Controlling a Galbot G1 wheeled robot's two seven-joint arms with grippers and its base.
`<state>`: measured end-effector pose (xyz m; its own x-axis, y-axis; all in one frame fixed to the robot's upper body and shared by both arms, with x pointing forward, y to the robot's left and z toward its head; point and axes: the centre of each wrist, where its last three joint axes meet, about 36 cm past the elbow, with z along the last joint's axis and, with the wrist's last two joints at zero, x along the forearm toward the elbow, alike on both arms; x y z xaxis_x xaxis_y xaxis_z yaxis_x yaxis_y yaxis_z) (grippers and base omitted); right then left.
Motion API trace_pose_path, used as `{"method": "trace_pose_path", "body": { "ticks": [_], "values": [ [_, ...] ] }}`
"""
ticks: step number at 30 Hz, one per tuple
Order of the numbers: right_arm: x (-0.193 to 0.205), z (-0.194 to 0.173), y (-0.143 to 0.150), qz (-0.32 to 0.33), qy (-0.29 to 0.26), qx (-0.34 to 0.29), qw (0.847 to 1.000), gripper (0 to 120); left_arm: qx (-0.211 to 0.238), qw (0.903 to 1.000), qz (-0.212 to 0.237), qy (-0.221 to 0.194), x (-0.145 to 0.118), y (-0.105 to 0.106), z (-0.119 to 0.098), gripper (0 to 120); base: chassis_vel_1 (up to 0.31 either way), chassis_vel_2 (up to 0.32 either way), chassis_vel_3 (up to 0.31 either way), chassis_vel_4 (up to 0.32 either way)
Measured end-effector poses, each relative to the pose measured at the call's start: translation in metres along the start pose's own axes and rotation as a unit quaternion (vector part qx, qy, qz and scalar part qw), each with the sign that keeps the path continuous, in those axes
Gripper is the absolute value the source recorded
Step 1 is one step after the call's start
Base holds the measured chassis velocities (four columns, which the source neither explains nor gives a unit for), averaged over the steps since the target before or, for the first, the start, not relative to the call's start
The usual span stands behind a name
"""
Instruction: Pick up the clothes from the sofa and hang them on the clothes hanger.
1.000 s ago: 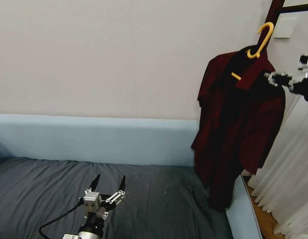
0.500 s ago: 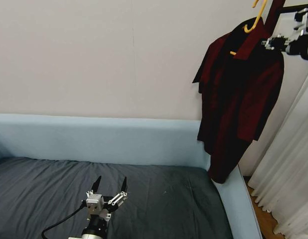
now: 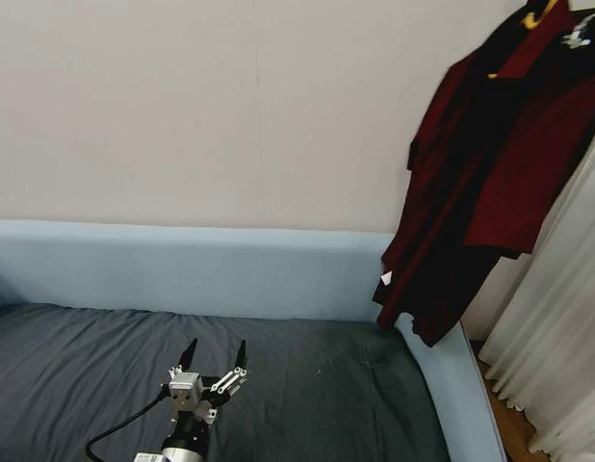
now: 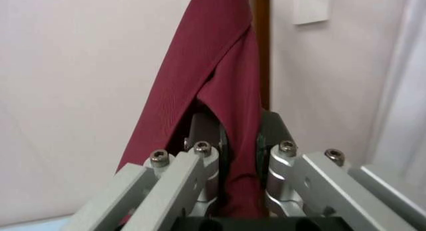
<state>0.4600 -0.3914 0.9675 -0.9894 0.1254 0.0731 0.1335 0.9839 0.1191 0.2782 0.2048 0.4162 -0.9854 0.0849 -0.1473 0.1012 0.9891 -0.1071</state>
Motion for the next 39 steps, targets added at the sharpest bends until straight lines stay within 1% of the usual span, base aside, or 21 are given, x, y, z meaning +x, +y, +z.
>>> {"method": "trace_pose_path", "body": {
  "ticks": [8, 17, 21, 22, 24, 27, 28, 30, 32, 39],
  "values": [
    [0.022, 0.008, -0.011, 0.038, 0.0, 0.01, 0.999, 8, 0.001, 1.0, -0.002, 0.0, -0.003, 0.001, 0.001, 100, 0.0, 0.0, 0.0, 0.0],
    [0.015, 0.027, -0.021, 0.068, 0.009, 0.026, 0.997, 8, 0.004, 1.0, 0.002, 0.003, -0.002, -0.002, 0.002, 100, 0.0, 0.0, 0.0, 0.0],
    [-0.015, 0.035, -0.016, 0.09, -0.001, 0.055, 0.994, 8, 0.002, 1.0, 0.001, 0.006, -0.001, -0.002, 0.004, 100, 0.0, 0.0, 0.0, 0.0],
    [-0.015, 0.035, -0.016, 0.09, -0.001, 0.055, 0.994, 8, 0.002, 1.0, 0.001, 0.006, -0.001, -0.002, 0.004, 100, 0.0, 0.0, 0.0, 0.0],
    [-0.038, 0.035, -0.005, 0.098, -0.011, 0.079, 0.992, 8, 0.001, 1.0, -0.004, 0.005, -0.001, 0.0, 0.005, 100, 0.0, 0.0, 0.0, 0.0],
    [-0.06, 0.033, 0.005, 0.104, -0.011, 0.093, 0.99, 8, 0.0, 0.9999, -0.009, 0.005, -0.002, 0.002, 0.007, 100, 0.0, 0.0, 0.0, 0.0],
    [-0.06, 0.033, 0.005, 0.104, -0.011, 0.093, 0.99, 8, 0.0, 0.9999, -0.009, 0.005, -0.002, 0.002, 0.007, 100, 0.0, 0.0, 0.0, 0.0],
    [-0.085, 0.026, 0.015, 0.115, -0.013, 0.107, 0.988, 8, 0.001, 0.9999, -0.012, 0.005, -0.002, 0.003, 0.008, 100, 0.0, 0.0, 0.0, 0.0],
    [-0.1, 0.023, 0.019, 0.123, -0.01, 0.109, 0.986, 8, 0.0, 0.9999, -0.014, 0.005, -0.002, 0.004, 0.008, 100, 0.0, 0.0, 0.0, 0.0],
    [-0.126, 0.017, 0.027, 0.14, -0.003, 0.106, 0.984, 8, 0.003, 0.9998, -0.02, 0.004, -0.004, 0.008, 0.008, 100, 0.0, 0.0, 0.0, 0.0]
  ]
}}
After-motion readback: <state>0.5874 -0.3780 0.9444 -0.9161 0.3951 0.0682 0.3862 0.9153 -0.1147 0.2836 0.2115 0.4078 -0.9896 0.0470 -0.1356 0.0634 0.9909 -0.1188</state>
